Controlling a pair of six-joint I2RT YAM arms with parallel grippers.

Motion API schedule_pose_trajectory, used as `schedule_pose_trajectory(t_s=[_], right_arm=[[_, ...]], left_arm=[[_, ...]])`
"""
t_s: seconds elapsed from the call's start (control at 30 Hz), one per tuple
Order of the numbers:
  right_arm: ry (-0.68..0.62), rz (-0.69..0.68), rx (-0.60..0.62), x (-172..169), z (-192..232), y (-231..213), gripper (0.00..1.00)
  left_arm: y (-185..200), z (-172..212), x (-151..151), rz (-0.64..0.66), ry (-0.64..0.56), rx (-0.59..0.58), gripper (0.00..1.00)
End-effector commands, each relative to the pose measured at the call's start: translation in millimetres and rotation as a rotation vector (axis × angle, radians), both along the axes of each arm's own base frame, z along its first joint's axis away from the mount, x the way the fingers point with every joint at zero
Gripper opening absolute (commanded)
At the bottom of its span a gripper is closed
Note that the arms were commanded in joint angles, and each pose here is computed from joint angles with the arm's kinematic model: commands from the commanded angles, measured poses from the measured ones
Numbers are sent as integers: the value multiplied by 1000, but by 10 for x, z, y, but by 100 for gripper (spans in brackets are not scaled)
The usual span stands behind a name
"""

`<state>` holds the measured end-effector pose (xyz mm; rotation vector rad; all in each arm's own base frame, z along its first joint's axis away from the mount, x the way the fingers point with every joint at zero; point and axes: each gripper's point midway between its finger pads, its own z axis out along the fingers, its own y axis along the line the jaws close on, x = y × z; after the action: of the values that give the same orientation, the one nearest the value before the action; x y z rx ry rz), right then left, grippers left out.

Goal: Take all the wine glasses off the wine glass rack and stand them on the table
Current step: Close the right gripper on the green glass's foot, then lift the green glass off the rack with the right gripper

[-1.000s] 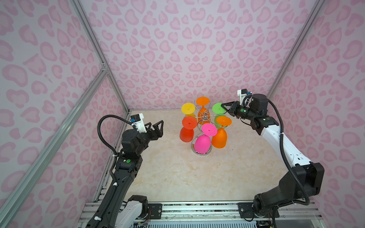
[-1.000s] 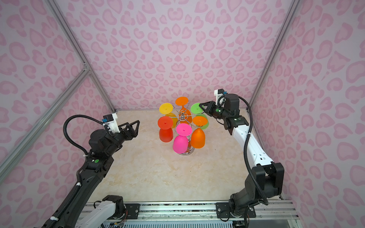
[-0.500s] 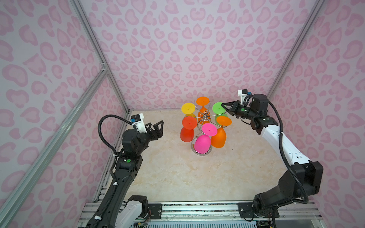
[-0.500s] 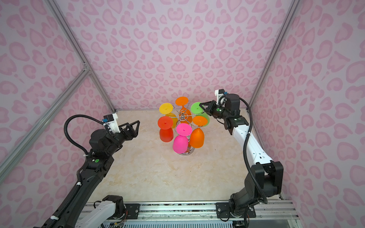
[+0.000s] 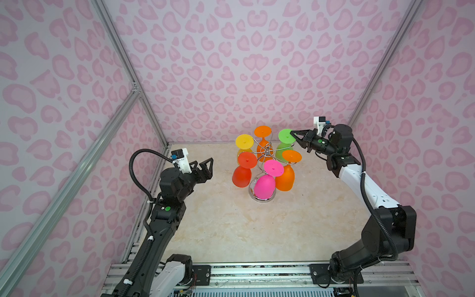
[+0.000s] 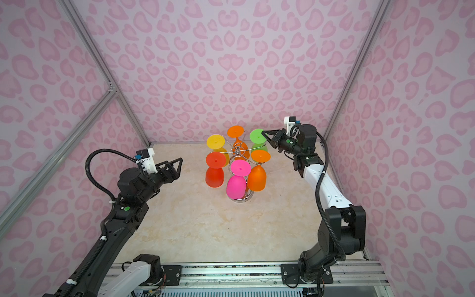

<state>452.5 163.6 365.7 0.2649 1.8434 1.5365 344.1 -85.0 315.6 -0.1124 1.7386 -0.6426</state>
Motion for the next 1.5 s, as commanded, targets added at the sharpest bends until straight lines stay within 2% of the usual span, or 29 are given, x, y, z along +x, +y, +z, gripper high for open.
schedule_pose_trajectory(t_s=[0.0,0.53,0.9,1.2,1.47], right_arm=[[-57,3,25,-16,142,-32,0],[-45,-6,17,-263,88,-155,0],[-45,39,3,-404,72,42,0],[-47,75,8,-303,120,210,0],[-55,77,14,-58,188,262,0]], left_arm=[[-22,82,-6,-14,-25,-2,88],[-22,97,-24,-15,-30,2,88],[-15,94,-43,-12,-29,-1,88],[-8,90,-59,-9,-29,-1,88],[0,82,-77,-6,-29,3,88]])
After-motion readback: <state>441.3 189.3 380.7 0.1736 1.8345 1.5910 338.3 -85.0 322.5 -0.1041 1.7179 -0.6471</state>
